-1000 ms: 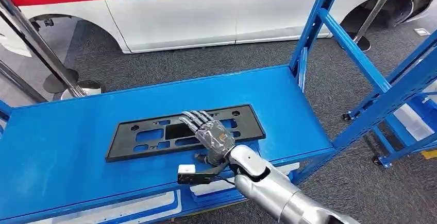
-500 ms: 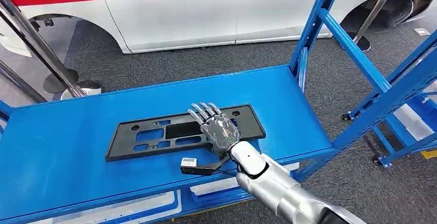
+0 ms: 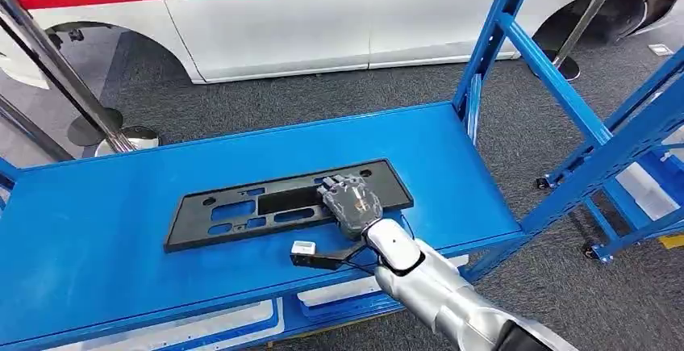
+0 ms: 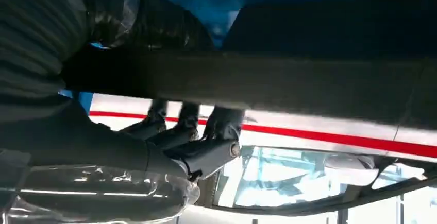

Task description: Take the parts from the cabinet and place them on the table.

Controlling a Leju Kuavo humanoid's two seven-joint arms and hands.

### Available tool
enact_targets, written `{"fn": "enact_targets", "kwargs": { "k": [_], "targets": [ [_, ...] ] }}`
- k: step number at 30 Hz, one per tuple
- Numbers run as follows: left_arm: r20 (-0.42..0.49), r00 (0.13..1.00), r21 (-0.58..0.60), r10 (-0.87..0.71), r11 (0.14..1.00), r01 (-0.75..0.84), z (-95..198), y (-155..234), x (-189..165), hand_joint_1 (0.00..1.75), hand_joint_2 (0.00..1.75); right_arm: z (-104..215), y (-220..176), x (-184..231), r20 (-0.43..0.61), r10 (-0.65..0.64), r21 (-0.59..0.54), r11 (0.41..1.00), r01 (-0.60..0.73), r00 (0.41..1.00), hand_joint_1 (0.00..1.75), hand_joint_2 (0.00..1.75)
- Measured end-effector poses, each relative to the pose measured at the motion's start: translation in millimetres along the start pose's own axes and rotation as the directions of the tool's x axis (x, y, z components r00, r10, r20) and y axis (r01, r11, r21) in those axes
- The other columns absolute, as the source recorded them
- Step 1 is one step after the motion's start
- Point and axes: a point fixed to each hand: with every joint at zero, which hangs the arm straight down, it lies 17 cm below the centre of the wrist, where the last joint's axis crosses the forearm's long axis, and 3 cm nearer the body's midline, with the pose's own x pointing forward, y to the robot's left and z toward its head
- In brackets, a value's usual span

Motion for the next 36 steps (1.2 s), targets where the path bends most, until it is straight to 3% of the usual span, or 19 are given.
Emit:
{"fn": "enact_targets", "kwargs": {
  "k": [11,12,36],
  "targets": [
    [0.007,1.0,0.003,0.0,1.0,0.0,0,1,1,0.0,0.0,-2,2,0,0.005,-0.018,0.02,1.0,0.018,1.0,1.75,1.75],
    [0.008,1.0,0.003,0.001,1.0,-0.001,0,1,1,0.0,1.75,-2,2,0,0.005,-0.02,0.02,1.0,0.02,1.0,1.75,1.75],
    [0.041,0.999,0.012,0.036,0.999,-0.036,2,17,4,0.0,1.75,-15,-7,25,0.02,-0.058,0.007,0.998,0.058,0.998,1.75,1.75]
  ]
}}
